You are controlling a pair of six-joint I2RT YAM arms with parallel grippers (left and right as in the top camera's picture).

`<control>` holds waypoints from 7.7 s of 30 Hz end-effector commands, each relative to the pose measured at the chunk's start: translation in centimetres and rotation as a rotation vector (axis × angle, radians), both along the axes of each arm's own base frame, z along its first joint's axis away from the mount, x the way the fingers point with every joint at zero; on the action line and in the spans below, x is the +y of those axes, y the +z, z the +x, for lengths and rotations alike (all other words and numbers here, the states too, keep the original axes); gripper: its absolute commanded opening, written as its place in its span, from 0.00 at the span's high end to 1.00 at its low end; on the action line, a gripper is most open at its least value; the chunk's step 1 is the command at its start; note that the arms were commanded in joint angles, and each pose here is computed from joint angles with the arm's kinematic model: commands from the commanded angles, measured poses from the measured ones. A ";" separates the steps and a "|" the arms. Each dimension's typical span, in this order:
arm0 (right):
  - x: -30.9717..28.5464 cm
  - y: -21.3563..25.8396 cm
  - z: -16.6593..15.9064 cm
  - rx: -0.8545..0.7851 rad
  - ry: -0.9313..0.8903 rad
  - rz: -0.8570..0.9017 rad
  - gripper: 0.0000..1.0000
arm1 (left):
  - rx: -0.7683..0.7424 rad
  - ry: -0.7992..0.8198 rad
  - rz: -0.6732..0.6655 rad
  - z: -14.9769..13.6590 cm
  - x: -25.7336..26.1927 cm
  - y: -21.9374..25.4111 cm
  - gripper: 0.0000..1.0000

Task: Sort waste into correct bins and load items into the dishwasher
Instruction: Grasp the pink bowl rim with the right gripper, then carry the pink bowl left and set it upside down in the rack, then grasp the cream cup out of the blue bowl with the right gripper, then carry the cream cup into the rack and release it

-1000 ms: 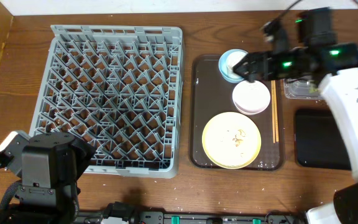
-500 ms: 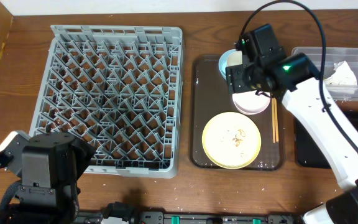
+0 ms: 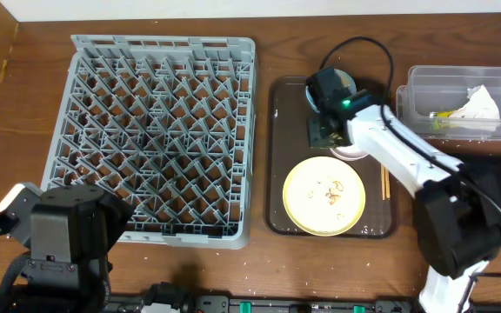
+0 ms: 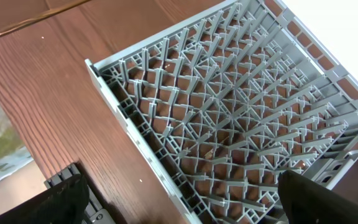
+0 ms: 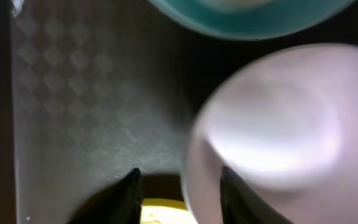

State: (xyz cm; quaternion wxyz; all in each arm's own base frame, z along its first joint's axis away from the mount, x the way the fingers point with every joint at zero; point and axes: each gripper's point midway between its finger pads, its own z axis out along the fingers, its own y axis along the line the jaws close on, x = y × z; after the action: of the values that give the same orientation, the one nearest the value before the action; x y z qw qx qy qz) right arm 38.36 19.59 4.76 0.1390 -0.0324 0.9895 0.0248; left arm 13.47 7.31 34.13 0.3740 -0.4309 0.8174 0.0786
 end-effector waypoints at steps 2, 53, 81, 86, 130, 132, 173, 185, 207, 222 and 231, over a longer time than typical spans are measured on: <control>-0.3 -1.7 -0.2 0.019 -0.037 -0.042 0.88 | -0.010 0.020 0.008 -0.1 0.3 0.3 0.02; 34.2 20.8 -2.9 -0.342 0.436 1.526 0.99 | -0.010 0.020 0.008 -0.1 0.3 0.3 0.02; 31.7 10.7 1.5 -0.209 0.271 1.083 0.95 | -0.010 0.020 0.008 -0.1 0.3 0.3 0.02; 26.9 14.9 2.7 -0.322 0.227 0.897 0.70 | -0.010 0.020 0.008 -0.1 0.3 0.3 0.02; 0.8 6.2 11.6 -0.343 -0.123 0.075 0.54 | -0.010 0.020 0.008 -0.1 0.3 0.3 0.02; 0.7 6.1 11.4 -0.337 -0.123 0.072 0.55 | -0.010 0.020 0.008 -0.1 0.3 0.3 0.02; 25.3 23.7 -2.3 -0.199 0.441 1.023 0.99 | -0.010 0.020 0.008 -0.1 0.3 0.3 0.02; 37.4 17.9 -10.4 0.175 0.498 1.329 0.99 | -0.010 0.020 0.008 -0.1 0.3 0.3 0.02; 41.9 13.7 -13.6 0.273 0.466 1.484 0.99 | -0.010 0.020 0.008 -0.1 0.3 0.3 0.02; 41.3 7.5 -10.5 0.194 0.369 1.315 0.99 | -0.010 0.020 0.008 -0.1 0.3 0.3 0.02; 38.5 7.8 -8.3 0.082 0.338 1.100 0.98 | -0.010 0.020 0.008 -0.1 0.3 0.3 0.02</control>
State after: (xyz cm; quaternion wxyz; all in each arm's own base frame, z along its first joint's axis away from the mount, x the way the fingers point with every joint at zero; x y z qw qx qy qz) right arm 27.52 59.75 14.52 0.0338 -0.1166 0.7863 0.6058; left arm 13.48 7.35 34.14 0.3740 -0.4311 0.8173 0.0799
